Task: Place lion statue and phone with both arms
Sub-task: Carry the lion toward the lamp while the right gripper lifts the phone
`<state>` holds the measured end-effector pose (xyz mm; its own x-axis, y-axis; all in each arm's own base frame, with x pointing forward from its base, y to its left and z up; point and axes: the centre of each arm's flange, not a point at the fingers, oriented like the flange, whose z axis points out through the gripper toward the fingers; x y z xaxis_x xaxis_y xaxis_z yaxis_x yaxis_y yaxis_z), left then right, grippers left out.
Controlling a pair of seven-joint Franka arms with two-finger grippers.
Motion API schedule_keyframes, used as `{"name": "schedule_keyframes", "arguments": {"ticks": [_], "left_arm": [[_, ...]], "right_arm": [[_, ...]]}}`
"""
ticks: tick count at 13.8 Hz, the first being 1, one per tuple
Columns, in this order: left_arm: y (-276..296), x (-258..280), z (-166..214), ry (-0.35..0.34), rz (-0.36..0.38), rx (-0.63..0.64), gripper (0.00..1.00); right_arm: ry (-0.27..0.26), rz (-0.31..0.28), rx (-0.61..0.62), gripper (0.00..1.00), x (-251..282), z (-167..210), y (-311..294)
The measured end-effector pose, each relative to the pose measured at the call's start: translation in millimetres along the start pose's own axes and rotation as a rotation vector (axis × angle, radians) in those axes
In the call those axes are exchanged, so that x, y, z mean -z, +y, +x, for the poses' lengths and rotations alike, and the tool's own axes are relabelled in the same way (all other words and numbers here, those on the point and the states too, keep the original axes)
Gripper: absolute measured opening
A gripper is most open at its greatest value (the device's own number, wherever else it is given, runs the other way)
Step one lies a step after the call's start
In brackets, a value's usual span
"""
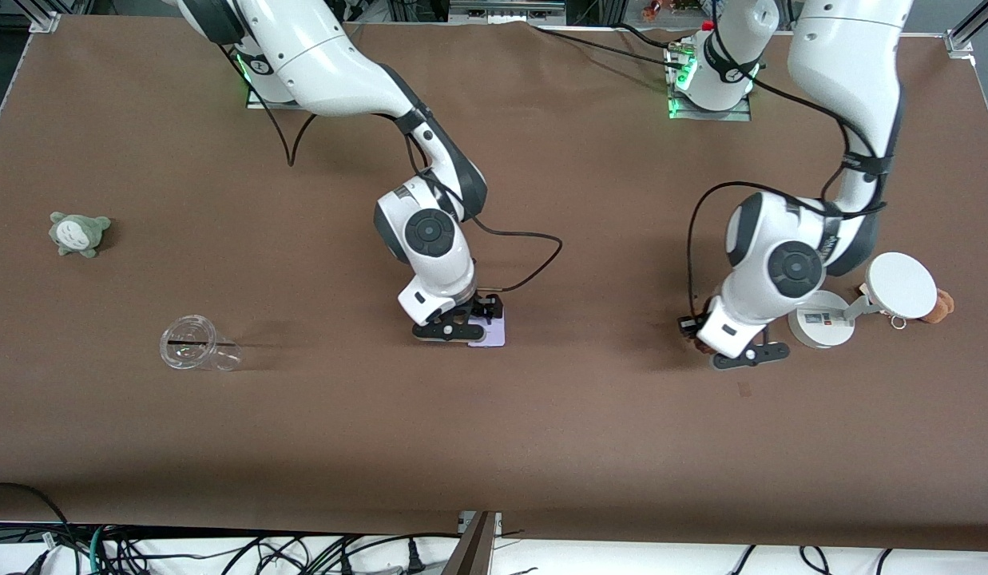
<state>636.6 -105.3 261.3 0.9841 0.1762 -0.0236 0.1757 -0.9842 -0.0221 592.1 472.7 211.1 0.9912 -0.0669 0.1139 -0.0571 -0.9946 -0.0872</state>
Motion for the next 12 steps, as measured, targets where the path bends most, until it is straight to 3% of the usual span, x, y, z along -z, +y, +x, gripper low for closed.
{"name": "schedule_keyframes", "arguments": {"ticks": [6,12], "left_arm": [[-81.8,-30.4,-13.4,0.082,-0.018,-0.074,0.37],[-90.4,-57.8,-27.6,0.092,0.014,-0.132,0.37]], "right_arm": [[0.051,0.015,0.001,1.00,-16.6,-11.1,-23.4],[0.063,0.022,0.002,1.00,-28.4,-15.1,-25.5]]}}
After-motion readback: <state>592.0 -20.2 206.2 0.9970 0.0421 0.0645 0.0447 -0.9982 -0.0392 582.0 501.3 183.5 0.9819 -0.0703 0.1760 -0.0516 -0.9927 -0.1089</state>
